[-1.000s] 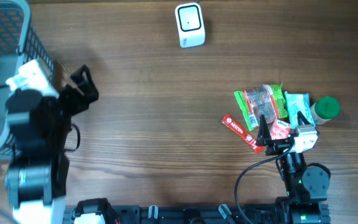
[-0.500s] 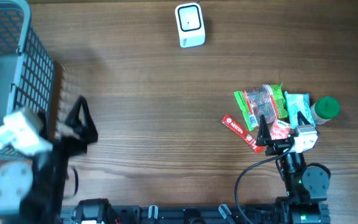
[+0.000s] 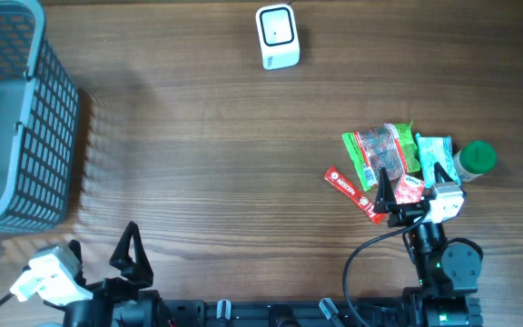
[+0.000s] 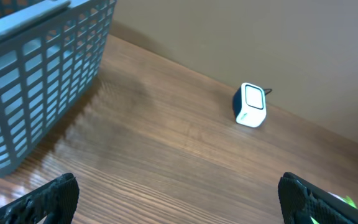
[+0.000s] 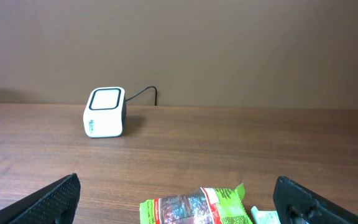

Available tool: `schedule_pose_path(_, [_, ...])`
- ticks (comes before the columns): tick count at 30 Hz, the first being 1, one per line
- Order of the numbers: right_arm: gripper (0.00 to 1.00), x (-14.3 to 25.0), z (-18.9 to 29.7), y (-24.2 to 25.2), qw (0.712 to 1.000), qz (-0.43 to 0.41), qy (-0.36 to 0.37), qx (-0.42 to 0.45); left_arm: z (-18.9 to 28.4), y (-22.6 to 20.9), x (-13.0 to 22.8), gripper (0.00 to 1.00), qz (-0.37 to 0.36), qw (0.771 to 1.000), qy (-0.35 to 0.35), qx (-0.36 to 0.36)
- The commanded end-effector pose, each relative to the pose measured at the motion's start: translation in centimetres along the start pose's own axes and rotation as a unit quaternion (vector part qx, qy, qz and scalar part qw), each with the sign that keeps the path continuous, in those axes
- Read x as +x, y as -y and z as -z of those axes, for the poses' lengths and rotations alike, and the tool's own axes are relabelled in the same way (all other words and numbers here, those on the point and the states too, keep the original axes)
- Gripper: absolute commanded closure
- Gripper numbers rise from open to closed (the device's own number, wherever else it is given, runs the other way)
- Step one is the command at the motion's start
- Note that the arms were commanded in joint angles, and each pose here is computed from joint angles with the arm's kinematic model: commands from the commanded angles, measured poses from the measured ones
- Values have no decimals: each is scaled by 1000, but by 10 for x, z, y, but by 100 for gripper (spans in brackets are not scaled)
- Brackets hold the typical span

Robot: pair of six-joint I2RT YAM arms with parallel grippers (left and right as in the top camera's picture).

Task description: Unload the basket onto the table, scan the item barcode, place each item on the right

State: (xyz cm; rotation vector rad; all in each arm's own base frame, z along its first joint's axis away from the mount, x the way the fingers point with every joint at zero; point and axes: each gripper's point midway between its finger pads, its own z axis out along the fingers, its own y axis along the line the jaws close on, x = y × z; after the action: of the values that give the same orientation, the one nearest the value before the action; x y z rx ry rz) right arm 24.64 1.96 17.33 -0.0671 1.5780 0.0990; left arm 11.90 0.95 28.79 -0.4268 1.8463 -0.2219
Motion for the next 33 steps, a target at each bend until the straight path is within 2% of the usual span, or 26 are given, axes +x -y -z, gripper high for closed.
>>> schedule_pose_path(1, [0,-3,1,-1,1000,9,7,-3,-3,-11,8,0,-6,1000,26,-9])
schedule_pose_path(6, [0,-3,1,-1,1000,9,7,-3,-19,-7,3,0,-4,998,62,6])
schedule_pose_path(10, [0,-3,1,-1,1000,9,7,-3,-35,5,-22,0,0,991,128,36])
schedule_pose_path(15, [0,-3,1,-1,1000,9,7,-3,-56,24,-58,0,8,962,255,98])
schedule_pose_path(19, [0,-3,1,-1,1000,9,7,-3,-77,23,-52,0,12,936,327,130])
schedule_pose_path(24, [0,-3,1,-1,1000,9,7,-3,-94,15,-32,0,13,927,347,138])
schedule_pose_path(33, [0,-3,1,-1,1000,9,7,-3,-133,-5,16,0,8,963,253,92])
